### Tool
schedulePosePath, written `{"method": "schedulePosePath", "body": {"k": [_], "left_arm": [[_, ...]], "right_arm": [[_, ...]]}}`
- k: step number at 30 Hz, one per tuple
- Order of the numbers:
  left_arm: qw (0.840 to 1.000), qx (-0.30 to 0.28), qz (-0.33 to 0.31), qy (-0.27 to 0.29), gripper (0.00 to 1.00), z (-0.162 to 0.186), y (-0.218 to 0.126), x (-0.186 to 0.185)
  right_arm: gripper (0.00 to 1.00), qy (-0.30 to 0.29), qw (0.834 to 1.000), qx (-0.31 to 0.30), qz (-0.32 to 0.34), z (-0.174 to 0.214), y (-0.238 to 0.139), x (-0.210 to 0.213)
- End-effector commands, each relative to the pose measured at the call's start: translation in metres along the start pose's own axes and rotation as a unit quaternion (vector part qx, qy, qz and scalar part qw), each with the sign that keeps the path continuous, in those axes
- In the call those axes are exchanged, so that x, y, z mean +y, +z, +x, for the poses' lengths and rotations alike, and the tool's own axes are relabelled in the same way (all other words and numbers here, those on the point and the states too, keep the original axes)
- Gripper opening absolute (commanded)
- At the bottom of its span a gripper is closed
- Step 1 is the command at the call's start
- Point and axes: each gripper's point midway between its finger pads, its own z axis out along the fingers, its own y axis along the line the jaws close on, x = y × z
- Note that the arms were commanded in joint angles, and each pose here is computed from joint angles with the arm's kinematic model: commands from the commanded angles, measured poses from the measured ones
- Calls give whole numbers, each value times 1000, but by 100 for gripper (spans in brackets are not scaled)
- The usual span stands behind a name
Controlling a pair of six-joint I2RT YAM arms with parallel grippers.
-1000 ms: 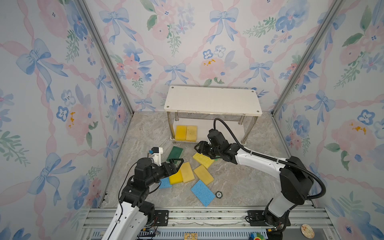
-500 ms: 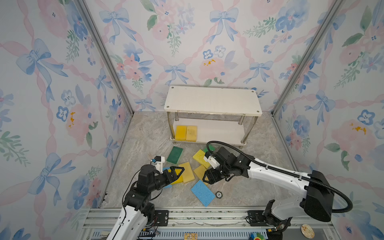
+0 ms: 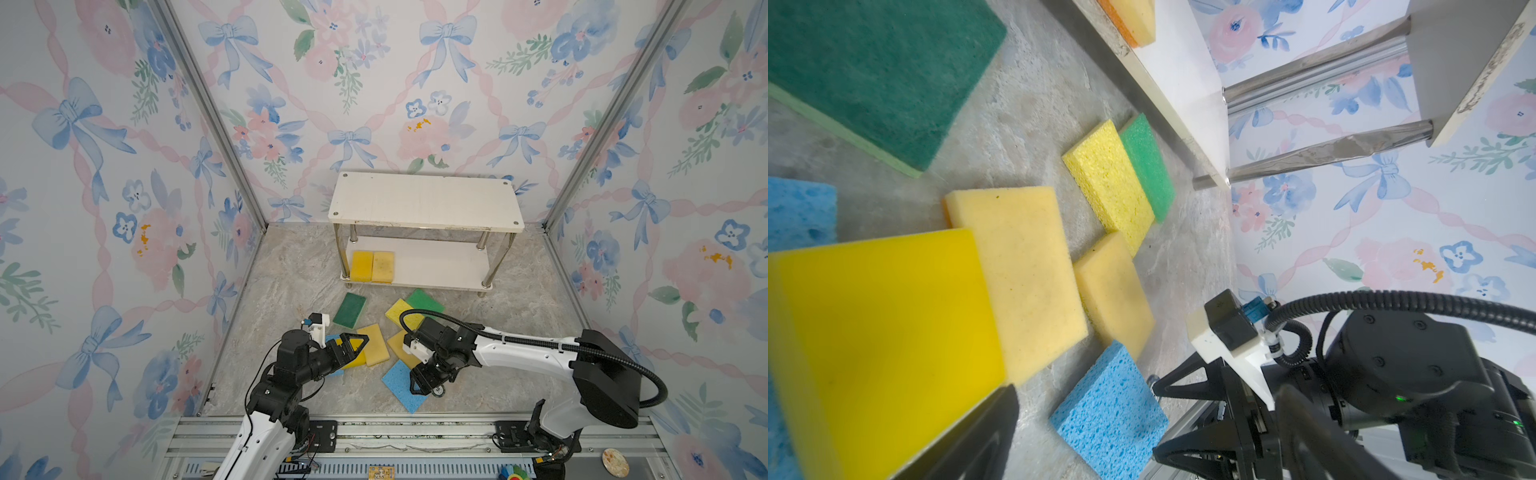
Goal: Place and organize the cleaning sponges onto the shelf
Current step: 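Grasp the blue cellulose sponge with the right gripper and lift it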
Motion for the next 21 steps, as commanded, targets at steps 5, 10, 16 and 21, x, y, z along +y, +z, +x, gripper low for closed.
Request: {"method": "schedulePosePath", "body": {"k": [5,10,16,21], "left_arm": [[1000,-3,-8,2,98,-4,3,3],[1000,-5,-13,3,98,-6,4,4],[1000,-4,-14,5,98,-6,5,4],[1000,-2,-4,3,98,-8,7,-1]], "right_arm": [[51,9,999,-1,-34,-2,15,0],[29,16,999,2,-37,0,19,-3],[12,18,999,-17,-44,-4,7,-3],[11,26,997,-43,-61,-11,-15,3]]}}
